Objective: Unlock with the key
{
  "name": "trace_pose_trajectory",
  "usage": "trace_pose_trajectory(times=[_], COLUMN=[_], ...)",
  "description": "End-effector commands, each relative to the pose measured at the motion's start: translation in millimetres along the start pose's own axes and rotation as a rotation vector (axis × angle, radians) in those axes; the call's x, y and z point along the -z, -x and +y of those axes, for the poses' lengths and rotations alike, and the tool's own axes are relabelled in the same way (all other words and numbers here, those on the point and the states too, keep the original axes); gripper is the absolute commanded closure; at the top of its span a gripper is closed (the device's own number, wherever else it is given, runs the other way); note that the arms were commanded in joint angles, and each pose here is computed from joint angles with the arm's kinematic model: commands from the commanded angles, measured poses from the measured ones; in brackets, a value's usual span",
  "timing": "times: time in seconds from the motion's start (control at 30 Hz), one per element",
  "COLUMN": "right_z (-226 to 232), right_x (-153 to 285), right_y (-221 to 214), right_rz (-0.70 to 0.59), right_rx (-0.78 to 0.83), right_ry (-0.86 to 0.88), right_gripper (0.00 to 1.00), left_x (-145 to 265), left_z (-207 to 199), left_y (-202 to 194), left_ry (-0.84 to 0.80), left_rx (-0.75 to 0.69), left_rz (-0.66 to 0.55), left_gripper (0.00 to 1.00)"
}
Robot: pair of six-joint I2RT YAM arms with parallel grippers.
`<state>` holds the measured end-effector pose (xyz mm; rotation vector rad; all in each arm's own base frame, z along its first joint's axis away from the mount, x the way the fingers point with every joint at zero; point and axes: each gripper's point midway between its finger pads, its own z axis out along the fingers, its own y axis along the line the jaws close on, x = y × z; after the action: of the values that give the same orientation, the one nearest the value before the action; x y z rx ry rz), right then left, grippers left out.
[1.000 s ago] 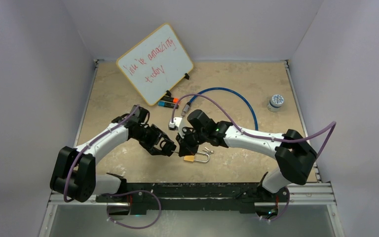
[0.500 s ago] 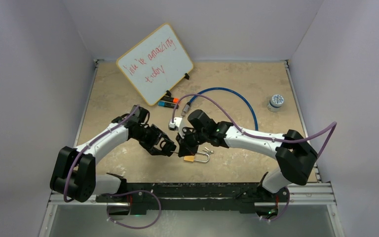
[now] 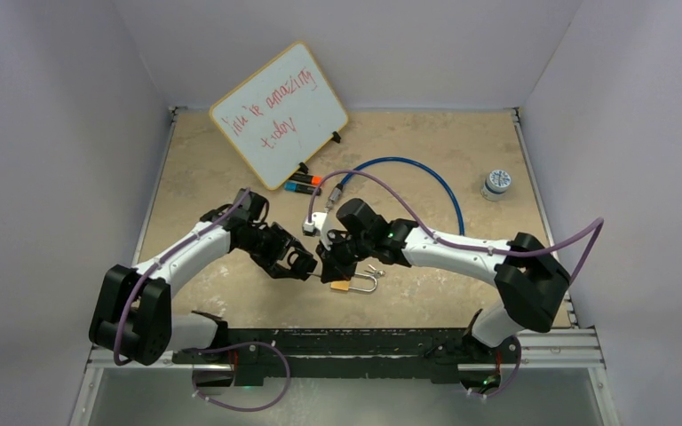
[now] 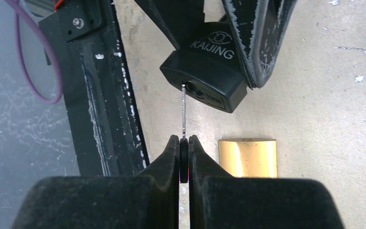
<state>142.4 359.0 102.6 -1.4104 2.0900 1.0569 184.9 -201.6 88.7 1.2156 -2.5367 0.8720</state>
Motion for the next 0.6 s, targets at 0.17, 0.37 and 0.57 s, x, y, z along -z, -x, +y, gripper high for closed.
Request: trace_pose_trajectory(times=[0.17,0.37,0.57], right_z=[-16,-18,-24], right_x=[1,9,10], right_y=[4,17,22], right_rz=[0.004,-0.066,-0.102], right_rx=[-0.001,-0.035,-0.084], right_ry=[-0.103,-0.144,-0.189], right_gripper=[1.00,1.00,1.00], left_x=[11,11,11], left_z=[-16,-13,-12], left_y=[-10,-10,-9], left_ry=[-0.067,-0.058,-0.051], left_rx=[0.037,0.038,0.036], left_rz=[0.041,0.038,0.034], left_gripper=[0.93,0.93,0.93])
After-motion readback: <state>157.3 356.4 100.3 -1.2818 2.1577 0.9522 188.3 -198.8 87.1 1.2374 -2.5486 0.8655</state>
